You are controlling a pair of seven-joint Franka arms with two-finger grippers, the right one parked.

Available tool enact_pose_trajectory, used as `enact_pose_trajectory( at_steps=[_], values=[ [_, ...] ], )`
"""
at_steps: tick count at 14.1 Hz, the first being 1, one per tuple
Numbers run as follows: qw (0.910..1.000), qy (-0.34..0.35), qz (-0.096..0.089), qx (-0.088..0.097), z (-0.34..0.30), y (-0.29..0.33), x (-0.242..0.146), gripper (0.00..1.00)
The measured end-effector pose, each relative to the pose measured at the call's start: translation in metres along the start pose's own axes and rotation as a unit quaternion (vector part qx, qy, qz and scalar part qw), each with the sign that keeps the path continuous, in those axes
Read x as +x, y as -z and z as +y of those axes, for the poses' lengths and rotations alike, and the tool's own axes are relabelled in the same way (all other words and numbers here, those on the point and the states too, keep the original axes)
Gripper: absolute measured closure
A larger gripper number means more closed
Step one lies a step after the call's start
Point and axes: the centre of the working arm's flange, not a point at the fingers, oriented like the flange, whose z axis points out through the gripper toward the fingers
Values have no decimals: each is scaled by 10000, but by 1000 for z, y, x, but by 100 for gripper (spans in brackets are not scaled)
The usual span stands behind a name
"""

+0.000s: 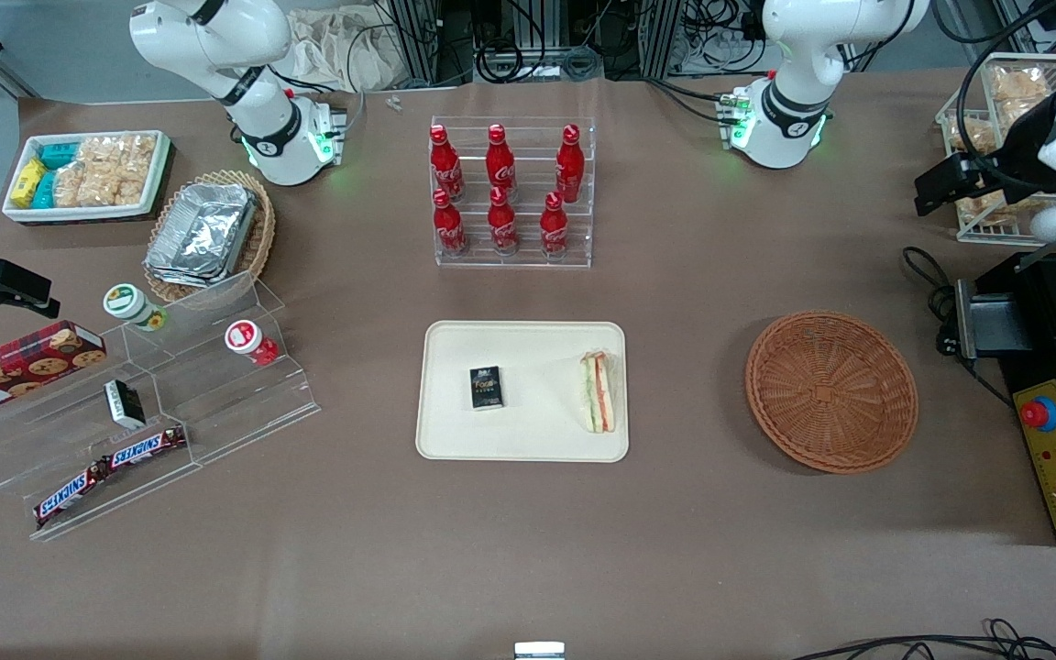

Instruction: Place sandwich from basket to tray

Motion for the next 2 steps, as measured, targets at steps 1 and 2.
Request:
enact_pose_trajectory(
  at_steps=[1,2],
  values=[
    [10000,-22,-2,2,2,0,0,0],
    [10000,-41,-4,4,4,0,-1,0]
  ],
)
